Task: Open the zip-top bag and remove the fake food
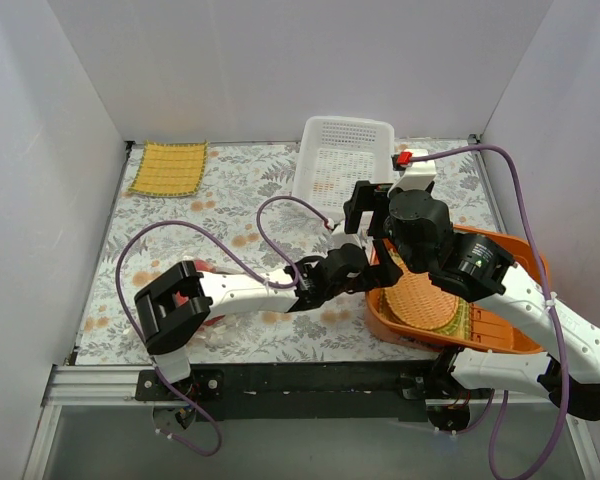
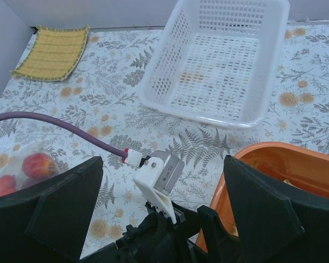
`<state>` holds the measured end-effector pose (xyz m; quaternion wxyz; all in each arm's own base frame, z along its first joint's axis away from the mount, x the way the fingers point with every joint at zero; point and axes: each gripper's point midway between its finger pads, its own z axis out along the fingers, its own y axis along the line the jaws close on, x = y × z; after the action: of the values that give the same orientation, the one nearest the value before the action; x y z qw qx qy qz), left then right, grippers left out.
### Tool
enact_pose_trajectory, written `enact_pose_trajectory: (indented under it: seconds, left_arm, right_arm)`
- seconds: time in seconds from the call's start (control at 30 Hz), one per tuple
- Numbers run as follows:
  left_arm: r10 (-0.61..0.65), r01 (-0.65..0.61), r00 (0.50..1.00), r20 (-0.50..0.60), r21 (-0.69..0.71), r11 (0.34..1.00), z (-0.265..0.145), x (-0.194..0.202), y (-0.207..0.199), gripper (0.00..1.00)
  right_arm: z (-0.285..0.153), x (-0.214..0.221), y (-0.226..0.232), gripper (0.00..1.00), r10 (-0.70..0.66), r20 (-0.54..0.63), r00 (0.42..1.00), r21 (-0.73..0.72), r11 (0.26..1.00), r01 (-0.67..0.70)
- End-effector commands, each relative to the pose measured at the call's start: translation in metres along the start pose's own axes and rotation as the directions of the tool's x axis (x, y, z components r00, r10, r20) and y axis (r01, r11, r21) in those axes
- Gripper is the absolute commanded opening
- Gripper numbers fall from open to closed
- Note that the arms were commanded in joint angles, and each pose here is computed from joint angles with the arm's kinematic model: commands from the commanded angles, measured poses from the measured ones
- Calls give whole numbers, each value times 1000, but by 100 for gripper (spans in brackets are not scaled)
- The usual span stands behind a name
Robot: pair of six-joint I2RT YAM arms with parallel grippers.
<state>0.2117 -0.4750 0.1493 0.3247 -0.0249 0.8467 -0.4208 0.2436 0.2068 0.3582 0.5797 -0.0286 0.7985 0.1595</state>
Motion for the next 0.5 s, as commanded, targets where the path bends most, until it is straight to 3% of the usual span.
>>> enact_pose_trajectory:
  seconds: [0.0, 0.3, 0.47]
  left_arm:
    - [-40, 43, 998, -38, 70, 997, -8, 25, -30, 98]
    - [3, -6, 999, 36, 96, 995, -29, 8, -32, 98]
    - [10, -10, 996, 86, 1, 1000, -54, -19, 1, 98]
  right_arm:
    - [-5, -8, 1, 98, 19, 19, 1000, -20, 1000, -19]
    - [-6, 0, -2, 98, 9, -3, 1000, -19, 1000, -9]
    - [-7, 4, -3, 98, 12, -12, 1000, -23, 1000, -12]
